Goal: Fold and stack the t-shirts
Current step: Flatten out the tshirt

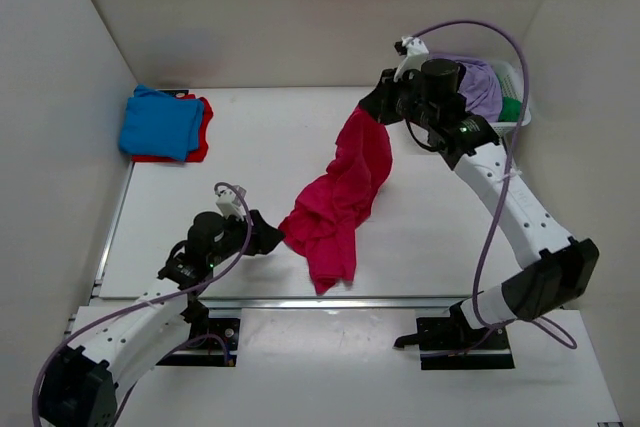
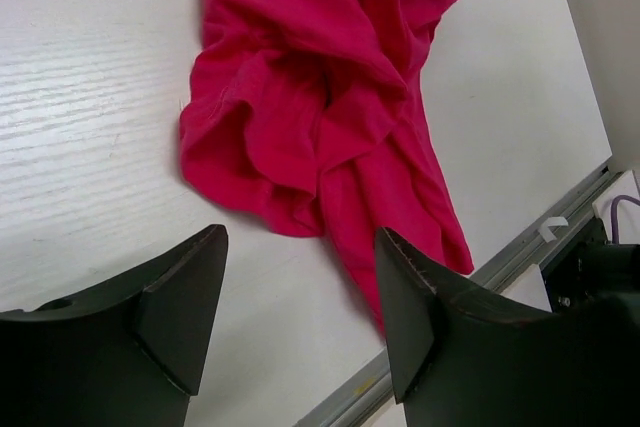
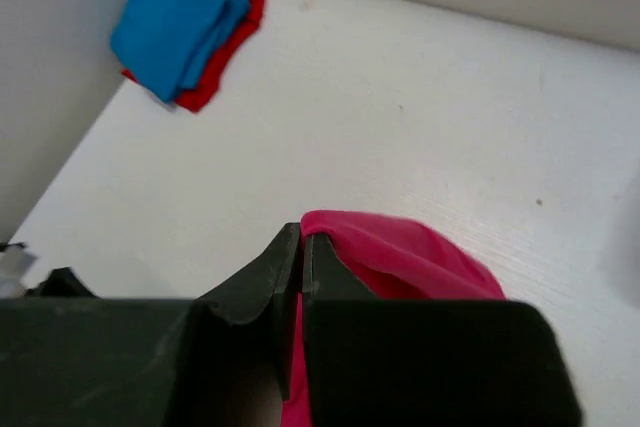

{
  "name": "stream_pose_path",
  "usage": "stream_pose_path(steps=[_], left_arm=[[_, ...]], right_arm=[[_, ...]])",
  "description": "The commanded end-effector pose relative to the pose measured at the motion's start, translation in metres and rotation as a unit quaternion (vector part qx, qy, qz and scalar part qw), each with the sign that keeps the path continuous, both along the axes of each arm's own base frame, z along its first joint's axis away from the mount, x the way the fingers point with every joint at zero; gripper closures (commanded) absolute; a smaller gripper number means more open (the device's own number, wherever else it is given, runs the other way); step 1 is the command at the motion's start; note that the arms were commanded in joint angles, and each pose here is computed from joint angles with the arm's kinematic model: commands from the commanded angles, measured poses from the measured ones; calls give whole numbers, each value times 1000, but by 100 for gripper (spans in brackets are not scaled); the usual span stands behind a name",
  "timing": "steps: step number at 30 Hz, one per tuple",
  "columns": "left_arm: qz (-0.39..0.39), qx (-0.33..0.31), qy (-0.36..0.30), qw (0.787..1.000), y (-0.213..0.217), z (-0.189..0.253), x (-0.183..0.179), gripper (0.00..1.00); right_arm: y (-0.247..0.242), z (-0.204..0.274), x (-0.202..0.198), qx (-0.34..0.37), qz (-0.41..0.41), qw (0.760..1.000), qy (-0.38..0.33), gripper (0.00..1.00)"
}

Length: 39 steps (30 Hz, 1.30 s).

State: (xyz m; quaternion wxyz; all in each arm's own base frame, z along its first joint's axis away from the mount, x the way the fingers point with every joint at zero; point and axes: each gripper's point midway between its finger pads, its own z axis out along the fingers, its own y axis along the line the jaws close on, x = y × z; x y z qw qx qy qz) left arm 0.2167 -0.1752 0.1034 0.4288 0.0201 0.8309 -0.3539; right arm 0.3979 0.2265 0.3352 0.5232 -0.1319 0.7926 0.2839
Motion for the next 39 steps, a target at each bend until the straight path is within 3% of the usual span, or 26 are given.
stream_pose_path(steps=[1, 10, 14, 20, 27, 33, 36, 39], left_arm=[[17, -20, -14, 1000, -3, 7, 8, 29], [1, 3, -16, 1000, -13, -5, 11, 28], [4, 9, -7, 1000, -16, -14, 11, 26], [20, -7, 1, 1000, -23, -14, 17, 27], [-36, 1, 25, 999, -70, -16, 6, 39], [-49, -8, 37, 998, -82, -14, 4, 58], [-63, -14, 56, 996, -93, -15, -1, 53], [-77, -5, 71, 994, -103, -22, -7, 37]], right_arm=[[-7, 38, -4, 6, -10, 999, -49, 100], [-22, 183, -27, 64, -1, 980, -186, 100], [-22, 204, -25, 63, 0, 977, -201, 100], [-14, 194, -23, 55, 1, 979, -197, 100], [-13, 179, -17, 49, -3, 981, -189, 100], [-16, 173, -14, 40, -2, 983, -179, 100], [-16, 171, -11, 42, -4, 983, -177, 100], [-15, 168, -10, 42, -1, 983, -179, 100]])
